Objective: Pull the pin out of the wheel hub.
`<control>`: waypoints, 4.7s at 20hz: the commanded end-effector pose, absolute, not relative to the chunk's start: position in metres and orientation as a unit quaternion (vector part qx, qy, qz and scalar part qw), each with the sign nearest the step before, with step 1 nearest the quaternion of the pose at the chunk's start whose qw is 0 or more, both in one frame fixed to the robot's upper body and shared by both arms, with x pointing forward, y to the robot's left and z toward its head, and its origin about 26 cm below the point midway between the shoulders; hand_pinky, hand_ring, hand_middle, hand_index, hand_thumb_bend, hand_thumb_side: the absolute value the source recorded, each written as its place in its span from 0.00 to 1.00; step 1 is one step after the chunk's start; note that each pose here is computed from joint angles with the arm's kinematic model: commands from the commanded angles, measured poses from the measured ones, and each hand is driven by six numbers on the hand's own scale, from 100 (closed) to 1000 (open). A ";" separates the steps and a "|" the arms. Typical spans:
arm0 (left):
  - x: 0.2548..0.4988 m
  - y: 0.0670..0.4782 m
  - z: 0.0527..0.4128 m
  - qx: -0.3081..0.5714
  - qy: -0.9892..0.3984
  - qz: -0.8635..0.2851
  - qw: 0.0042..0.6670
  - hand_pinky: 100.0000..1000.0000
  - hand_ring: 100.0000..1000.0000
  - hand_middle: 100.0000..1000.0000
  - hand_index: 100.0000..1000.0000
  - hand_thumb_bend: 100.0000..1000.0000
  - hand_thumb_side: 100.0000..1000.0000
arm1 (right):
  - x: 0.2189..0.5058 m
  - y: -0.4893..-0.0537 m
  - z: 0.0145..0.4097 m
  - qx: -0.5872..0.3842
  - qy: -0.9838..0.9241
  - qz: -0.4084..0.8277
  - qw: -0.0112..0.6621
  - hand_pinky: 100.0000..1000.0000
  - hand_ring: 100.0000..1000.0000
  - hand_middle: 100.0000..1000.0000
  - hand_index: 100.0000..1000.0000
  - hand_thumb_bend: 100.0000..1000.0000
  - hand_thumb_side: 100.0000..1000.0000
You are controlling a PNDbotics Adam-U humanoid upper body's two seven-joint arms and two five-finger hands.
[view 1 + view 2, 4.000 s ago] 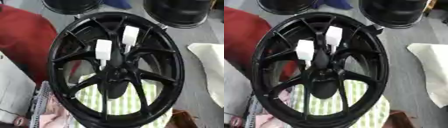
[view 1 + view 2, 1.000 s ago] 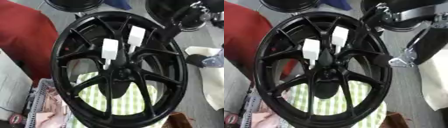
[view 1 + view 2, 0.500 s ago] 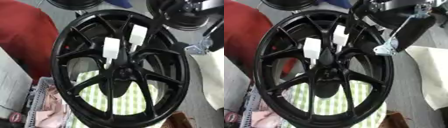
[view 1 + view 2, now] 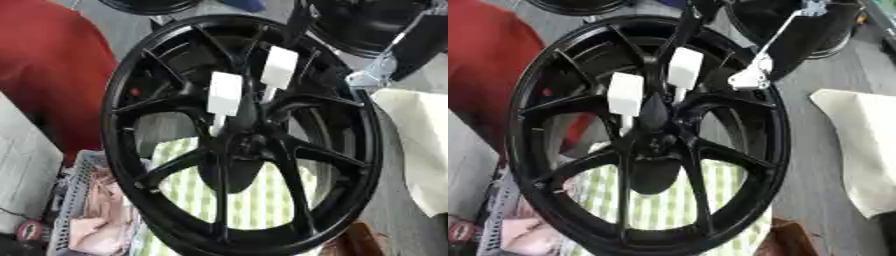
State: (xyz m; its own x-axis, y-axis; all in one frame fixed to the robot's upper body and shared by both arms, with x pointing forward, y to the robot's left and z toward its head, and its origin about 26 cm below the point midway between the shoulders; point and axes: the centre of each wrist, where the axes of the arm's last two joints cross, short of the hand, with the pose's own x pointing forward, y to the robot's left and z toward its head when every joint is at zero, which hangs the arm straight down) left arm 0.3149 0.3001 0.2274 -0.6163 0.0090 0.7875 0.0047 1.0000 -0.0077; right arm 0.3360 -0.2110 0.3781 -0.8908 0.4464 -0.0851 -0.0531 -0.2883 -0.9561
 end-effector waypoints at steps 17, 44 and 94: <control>0.314 0.300 0.233 -0.007 -0.903 0.000 0.431 0.81 0.73 0.55 0.76 0.07 0.47 | 0.338 -0.207 0.376 -0.255 -0.561 0.762 0.202 0.72 0.71 0.71 0.86 0.31 0.45; 0.315 0.297 0.233 -0.012 -0.902 0.000 0.431 0.81 0.73 0.55 0.76 0.07 0.48 | 0.362 -0.201 0.349 -0.298 -0.529 0.731 0.311 0.71 0.75 0.75 0.84 0.25 0.51; 0.317 0.300 0.225 -0.003 -0.895 0.013 0.445 0.82 0.74 0.55 0.76 0.06 0.49 | 0.341 -0.194 0.388 -0.271 -0.612 0.678 0.304 0.63 0.59 0.29 0.46 0.00 0.06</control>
State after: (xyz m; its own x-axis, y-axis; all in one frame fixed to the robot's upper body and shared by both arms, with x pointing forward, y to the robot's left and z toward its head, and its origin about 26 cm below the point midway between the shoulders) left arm 0.3188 0.2967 0.2190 -0.5869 0.0333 0.8090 0.0083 0.9994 -0.0351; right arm 0.3491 -0.1869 0.3719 -0.6722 0.7399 0.0263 -0.1224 -0.0761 -0.9896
